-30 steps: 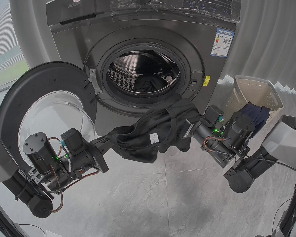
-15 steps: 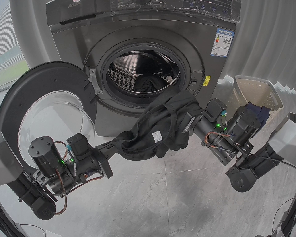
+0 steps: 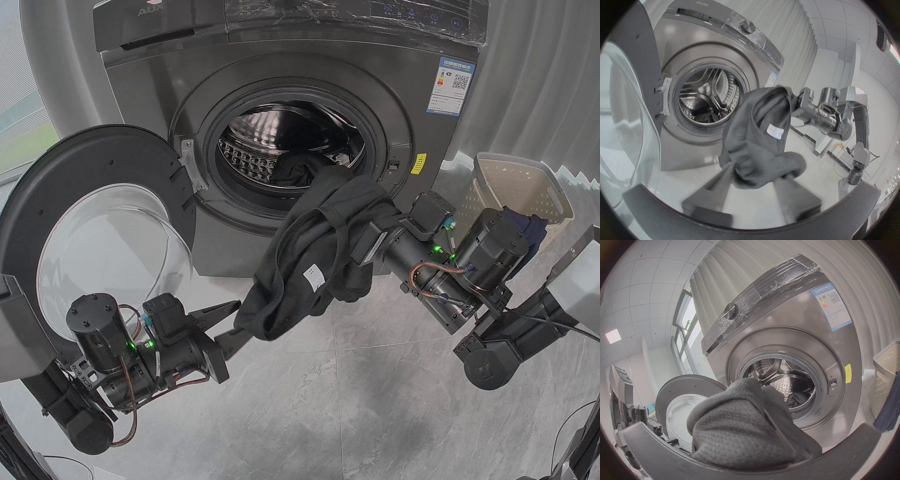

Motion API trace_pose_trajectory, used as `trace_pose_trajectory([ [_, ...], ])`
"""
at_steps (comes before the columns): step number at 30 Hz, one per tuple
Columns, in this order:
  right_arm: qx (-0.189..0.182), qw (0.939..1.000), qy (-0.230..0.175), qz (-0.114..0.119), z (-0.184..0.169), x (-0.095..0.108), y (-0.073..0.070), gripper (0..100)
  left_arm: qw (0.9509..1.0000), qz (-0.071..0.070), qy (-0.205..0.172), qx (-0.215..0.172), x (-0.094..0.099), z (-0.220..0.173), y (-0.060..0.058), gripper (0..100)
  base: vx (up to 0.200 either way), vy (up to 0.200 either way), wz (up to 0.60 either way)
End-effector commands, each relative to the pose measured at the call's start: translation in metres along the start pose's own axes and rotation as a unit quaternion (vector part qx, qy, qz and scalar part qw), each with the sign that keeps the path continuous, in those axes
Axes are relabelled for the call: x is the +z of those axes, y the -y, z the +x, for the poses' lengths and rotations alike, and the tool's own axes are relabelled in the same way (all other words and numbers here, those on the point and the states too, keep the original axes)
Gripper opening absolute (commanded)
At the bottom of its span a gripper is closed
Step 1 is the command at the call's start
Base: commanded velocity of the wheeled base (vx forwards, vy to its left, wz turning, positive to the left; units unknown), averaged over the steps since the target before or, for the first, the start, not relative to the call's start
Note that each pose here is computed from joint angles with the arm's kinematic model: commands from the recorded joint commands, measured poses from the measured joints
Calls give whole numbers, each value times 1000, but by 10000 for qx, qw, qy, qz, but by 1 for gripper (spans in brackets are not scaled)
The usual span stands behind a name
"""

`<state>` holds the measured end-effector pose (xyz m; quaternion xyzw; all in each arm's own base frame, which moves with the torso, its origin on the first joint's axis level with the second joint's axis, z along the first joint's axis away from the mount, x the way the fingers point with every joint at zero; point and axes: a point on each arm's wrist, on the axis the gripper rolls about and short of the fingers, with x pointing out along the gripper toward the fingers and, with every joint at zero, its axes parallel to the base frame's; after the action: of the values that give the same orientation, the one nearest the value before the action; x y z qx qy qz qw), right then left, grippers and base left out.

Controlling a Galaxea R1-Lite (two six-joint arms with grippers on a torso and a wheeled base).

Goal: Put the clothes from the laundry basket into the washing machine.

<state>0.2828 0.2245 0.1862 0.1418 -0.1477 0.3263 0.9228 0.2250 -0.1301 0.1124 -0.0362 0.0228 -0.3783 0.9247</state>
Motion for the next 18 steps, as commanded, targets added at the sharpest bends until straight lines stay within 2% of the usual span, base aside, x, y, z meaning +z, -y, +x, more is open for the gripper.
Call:
trace_pose_trajectory([
  [1,3,10000,25,14,1,1,0,0,9990,-59,-448,-70,-19,-8,1,100,0,0,0],
  [3,9,10000,16,17,1,0,0,0,9981,5,-604,-142,-24,-13,2,100,0,0,0],
  [7,24,10000,21,23,2,0,-2,0,9926,187,-1113,-448,-43,-26,6,100,0,0,0],
  [10,57,10000,7,42,1,-2,-5,0,9910,311,-1183,-548,-47,-26,6,100,0,0,0],
  [15,60,10000,-48,62,0,-7,-7,0,9888,311,-1301,-656,-50,-31,12,100,0,0,0],
  [16,67,9999,-49,65,0,-7,-8,0,9870,310,-1387,-754,-52,-34,18,100,0,0,0],
  [18,92,9999,-77,75,0,-8,-10,0,9867,339,-1343,-845,-52,-29,22,100,0,0,0],
])
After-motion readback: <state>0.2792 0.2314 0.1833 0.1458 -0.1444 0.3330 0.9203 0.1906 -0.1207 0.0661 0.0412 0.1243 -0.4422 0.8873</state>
